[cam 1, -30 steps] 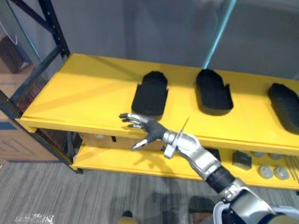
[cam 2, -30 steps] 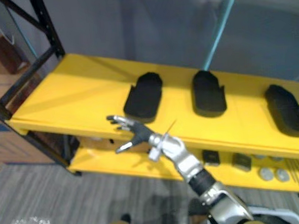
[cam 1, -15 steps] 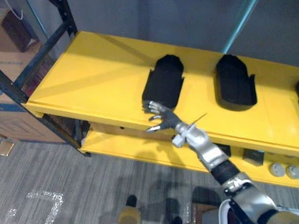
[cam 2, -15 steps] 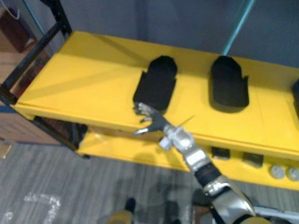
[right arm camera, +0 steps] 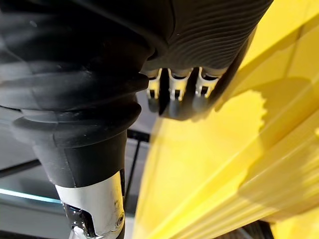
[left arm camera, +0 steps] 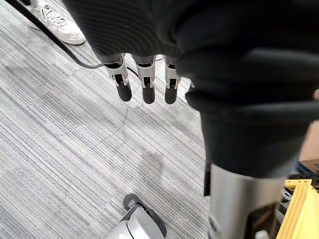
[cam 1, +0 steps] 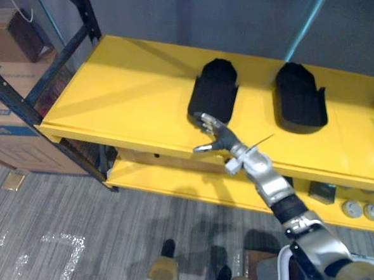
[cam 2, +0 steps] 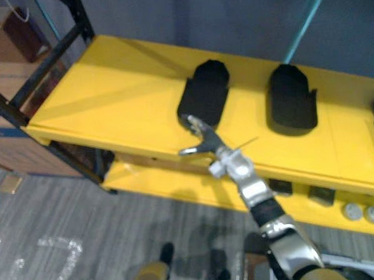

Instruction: Walk over and take plastic housings, then place them on the shelf

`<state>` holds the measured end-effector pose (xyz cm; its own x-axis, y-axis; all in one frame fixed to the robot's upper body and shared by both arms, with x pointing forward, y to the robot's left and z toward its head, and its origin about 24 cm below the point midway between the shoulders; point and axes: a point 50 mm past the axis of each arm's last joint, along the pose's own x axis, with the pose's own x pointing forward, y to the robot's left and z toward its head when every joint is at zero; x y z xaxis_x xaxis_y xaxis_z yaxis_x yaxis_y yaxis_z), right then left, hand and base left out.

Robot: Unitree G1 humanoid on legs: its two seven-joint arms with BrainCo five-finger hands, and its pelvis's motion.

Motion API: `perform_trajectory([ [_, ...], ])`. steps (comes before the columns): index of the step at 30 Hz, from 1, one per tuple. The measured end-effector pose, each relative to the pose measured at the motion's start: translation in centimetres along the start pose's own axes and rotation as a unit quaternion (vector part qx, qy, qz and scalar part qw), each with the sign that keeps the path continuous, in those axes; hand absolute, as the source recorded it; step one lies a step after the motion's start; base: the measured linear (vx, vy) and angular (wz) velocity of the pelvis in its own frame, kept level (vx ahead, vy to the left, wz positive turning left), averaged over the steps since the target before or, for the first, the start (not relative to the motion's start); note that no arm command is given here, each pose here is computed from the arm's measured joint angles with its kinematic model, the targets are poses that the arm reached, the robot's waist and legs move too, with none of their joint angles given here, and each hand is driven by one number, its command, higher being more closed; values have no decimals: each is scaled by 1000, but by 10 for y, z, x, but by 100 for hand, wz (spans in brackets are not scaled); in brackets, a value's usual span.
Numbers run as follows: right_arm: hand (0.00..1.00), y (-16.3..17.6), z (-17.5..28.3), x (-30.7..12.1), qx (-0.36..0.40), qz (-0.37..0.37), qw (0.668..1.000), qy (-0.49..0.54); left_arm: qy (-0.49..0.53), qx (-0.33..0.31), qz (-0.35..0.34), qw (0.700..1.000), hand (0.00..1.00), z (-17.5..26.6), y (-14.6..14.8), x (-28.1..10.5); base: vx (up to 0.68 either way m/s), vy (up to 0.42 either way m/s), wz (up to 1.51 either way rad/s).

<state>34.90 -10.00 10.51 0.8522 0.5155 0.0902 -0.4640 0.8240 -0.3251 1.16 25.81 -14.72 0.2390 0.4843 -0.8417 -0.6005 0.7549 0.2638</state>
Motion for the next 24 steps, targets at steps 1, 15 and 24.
perform_trajectory([
  [1,0,-1,0,1,0,0,1000,2,0,0,0,1000,0,0,0,0,0,0,0],
  [15,0,-18,5,3,-7,-34,999,-2,-18,6,-12,1000,0,8,-6,0,-7,2,1],
  [24,0,-23,7,2,-50,-61,997,-4,-18,7,-22,1000,0,7,-13,-1,-1,-10,4],
])
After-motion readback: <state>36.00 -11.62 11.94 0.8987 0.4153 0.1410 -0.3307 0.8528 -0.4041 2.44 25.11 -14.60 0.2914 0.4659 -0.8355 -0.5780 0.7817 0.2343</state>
